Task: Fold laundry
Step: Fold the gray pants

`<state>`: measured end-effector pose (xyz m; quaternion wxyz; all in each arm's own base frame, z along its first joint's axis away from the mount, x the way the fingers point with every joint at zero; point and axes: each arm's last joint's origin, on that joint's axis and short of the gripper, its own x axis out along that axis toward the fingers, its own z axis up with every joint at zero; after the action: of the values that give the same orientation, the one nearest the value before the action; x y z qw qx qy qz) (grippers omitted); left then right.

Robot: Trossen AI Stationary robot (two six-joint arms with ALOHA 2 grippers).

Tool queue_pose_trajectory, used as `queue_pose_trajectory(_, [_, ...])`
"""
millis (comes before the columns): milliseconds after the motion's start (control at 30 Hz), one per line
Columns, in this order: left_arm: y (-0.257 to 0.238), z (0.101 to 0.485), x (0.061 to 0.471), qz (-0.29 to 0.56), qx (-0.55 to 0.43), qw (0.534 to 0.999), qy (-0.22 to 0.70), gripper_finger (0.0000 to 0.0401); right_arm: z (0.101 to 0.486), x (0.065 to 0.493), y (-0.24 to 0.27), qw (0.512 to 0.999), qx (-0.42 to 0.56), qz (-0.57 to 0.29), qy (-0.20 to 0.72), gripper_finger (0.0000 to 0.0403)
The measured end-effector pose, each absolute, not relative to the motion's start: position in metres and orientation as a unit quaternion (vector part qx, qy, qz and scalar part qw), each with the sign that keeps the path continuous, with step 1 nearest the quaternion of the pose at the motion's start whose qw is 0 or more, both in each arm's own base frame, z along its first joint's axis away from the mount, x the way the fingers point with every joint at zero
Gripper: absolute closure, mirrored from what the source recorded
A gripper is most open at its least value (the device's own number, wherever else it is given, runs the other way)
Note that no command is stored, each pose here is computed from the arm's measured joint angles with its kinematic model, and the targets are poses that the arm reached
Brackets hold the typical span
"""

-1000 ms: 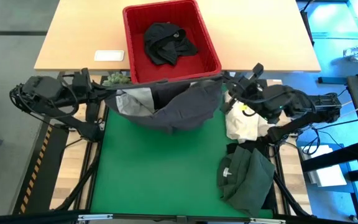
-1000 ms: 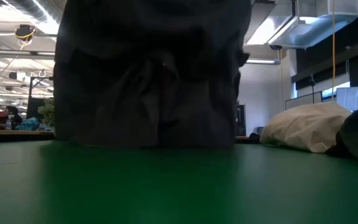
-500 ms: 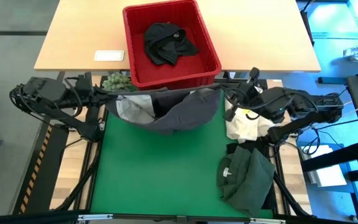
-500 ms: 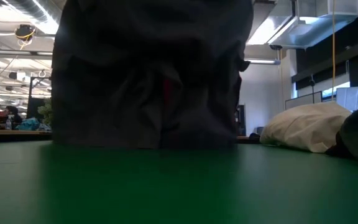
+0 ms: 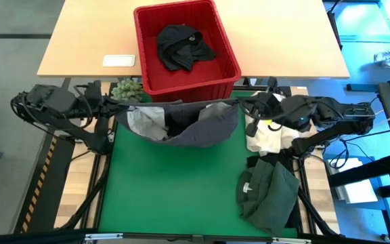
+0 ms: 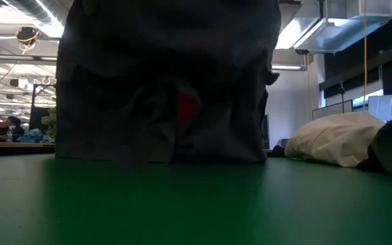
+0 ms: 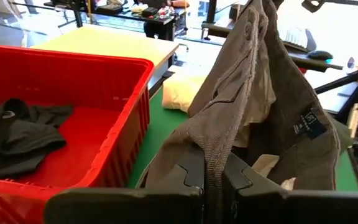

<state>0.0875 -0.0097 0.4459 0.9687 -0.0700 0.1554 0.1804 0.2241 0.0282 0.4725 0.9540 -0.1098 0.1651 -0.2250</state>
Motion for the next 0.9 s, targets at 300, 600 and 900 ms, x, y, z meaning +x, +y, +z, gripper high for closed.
queue_pose_trajectory(300, [-0.034, 0.434, 0.129, 0.120, -0.060, 0.966, 0.223, 0.0401, 0.464, 0.225, 0.048, 0.969, -0.076, -0.144, 0.186, 0.0403])
queue_pose_trajectory(600, [-0.122, 0.395, 0.175, 0.080, 0.017, 0.954, 0.289, 0.0401, 0.407, 0.220, 0.129, 0.965, -0.098, -0.075, 0.232, 0.0403])
queue_pose_trajectory(900, [-0.238, 0.322, 0.176, 0.041, -0.010, 0.933, 0.359, 0.0401, 0.303, 0.210, 0.187, 0.966, 0.011, 0.088, 0.241, 0.0403])
